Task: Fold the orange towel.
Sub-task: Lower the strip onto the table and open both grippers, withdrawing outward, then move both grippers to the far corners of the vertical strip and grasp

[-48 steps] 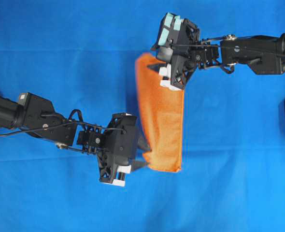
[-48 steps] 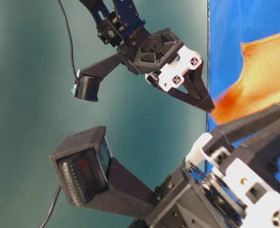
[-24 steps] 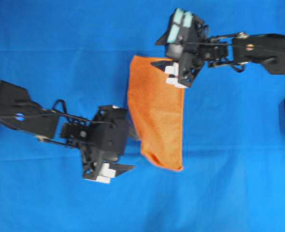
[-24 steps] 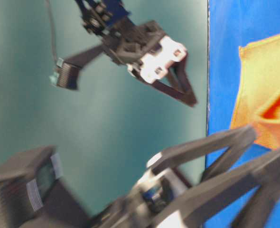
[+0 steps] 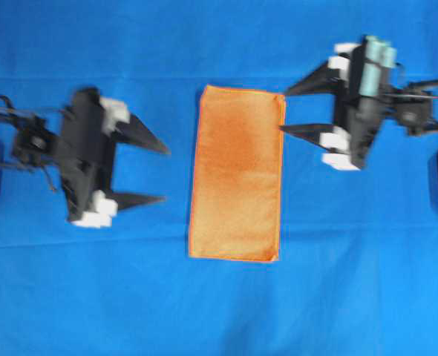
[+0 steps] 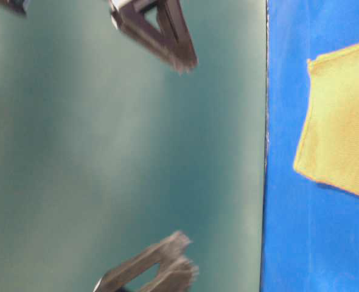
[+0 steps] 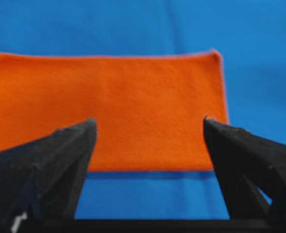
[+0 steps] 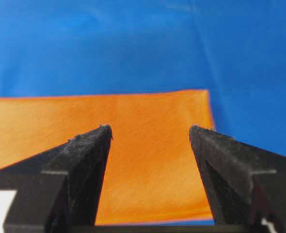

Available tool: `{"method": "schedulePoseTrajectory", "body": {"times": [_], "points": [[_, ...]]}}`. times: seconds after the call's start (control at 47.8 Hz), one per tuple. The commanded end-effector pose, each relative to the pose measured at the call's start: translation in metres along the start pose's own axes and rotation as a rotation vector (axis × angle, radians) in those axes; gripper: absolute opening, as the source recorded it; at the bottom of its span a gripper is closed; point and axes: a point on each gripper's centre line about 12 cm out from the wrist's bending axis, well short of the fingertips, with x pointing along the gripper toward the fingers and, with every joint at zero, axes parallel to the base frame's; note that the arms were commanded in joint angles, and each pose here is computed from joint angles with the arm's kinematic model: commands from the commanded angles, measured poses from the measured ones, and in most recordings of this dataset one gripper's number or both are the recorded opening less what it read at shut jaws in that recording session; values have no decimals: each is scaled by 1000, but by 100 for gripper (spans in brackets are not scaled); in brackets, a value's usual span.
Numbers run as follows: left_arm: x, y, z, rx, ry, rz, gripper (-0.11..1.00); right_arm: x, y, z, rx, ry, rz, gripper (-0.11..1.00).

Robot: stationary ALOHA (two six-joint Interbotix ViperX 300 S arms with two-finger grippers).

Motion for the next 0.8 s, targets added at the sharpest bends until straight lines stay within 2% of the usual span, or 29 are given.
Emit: {"method": "schedulePoseTrajectory", "body": {"times": [0.0, 0.126, 0.335, 0.775], "points": [[-19, 7, 7, -5, -101, 23, 82, -18, 8, 6, 13, -63, 32, 65], [-40, 13, -7, -17, -182, 49, 82, -35, 19, -2, 18, -108, 85, 65], [-48, 16, -28, -38, -224, 63, 82, -39, 27, -20, 43, -139, 152, 65], [-44, 17, -26, -38, -228, 65, 82, -39, 25, -19, 60, -143, 147, 65]]}}
